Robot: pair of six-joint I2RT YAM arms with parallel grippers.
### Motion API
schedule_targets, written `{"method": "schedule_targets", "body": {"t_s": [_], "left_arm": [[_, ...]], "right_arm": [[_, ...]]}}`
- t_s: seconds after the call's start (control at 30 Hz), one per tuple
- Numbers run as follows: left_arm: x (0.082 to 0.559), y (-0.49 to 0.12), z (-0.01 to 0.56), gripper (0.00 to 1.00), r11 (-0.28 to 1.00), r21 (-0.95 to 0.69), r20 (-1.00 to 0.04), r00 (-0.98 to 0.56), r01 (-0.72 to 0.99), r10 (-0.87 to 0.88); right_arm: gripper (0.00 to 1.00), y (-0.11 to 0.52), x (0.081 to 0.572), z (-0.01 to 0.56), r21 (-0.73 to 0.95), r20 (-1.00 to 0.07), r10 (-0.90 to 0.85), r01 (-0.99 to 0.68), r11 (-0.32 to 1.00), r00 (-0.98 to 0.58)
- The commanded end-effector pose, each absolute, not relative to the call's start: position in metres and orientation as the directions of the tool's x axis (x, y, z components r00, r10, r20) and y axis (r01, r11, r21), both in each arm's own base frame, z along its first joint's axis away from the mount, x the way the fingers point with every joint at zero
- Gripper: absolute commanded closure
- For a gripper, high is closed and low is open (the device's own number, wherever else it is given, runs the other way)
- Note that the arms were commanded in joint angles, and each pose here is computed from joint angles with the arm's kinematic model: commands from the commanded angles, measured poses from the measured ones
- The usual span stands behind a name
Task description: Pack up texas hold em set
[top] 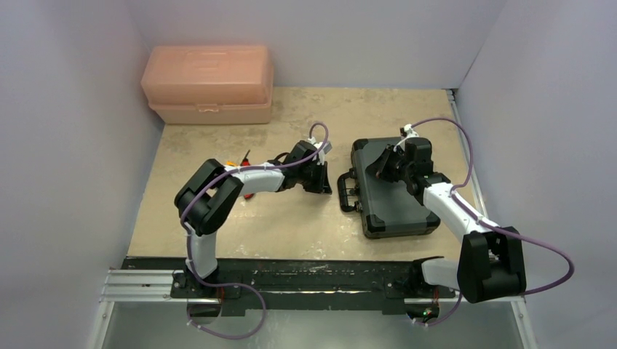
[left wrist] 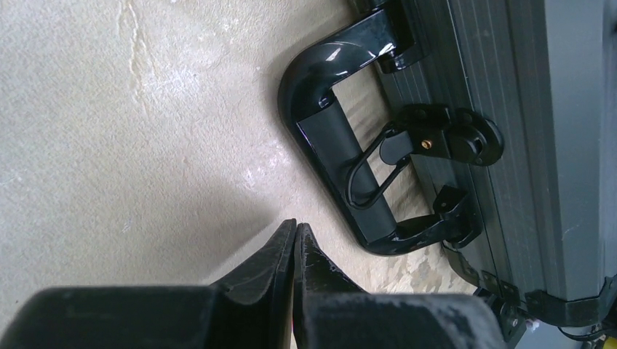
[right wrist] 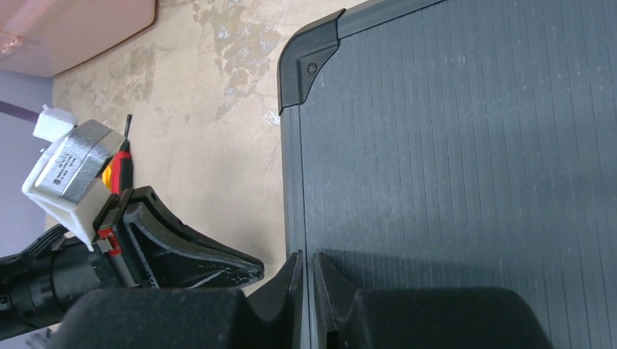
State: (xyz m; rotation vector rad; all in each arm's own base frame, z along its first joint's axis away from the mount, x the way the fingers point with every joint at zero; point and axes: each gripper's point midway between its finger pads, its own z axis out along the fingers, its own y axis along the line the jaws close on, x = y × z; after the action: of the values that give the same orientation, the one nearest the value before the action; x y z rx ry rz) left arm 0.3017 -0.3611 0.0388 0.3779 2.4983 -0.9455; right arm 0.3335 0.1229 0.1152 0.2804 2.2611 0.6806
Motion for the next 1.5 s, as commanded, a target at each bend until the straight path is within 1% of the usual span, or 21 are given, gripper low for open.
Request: {"method": "schedule_targets", "body": {"t_s": [0.0, 0.2, 0.63, 1.47], "left_arm": [[0.312, -0.38, 0.054, 1.0, 0.678, -0.596, -0.522, -0.849, 0.43, 0.081], [0.305, -0.391, 0.051, 1.0, 0.663, -0.602, -0.514, -0.851, 0.446, 0.106], [0.296, -0.409, 0.059, 1.0, 0.649, -0.583, -0.533, -0.833, 0.488, 0.147], [0.305, -0.425, 0.063, 1.0, 0.628, -0.597, -0.537, -0.83, 0.499, 0.15]], "right_arm": [[0.86, 0.098, 0.286, 0.046, 0.408, -0.442, 0.351, 0.164, 0.898, -0.825], [0.87, 0.098, 0.286, 0.046, 0.409, -0.44, 0.35, 0.163, 0.898, -0.827], [0.89, 0.099, 0.286, 0.044, 0.409, -0.433, 0.348, 0.163, 0.898, -0.832], [0.94, 0.097, 0.283, 0.038, 0.4, -0.42, 0.354, 0.18, 0.899, -0.836]]}}
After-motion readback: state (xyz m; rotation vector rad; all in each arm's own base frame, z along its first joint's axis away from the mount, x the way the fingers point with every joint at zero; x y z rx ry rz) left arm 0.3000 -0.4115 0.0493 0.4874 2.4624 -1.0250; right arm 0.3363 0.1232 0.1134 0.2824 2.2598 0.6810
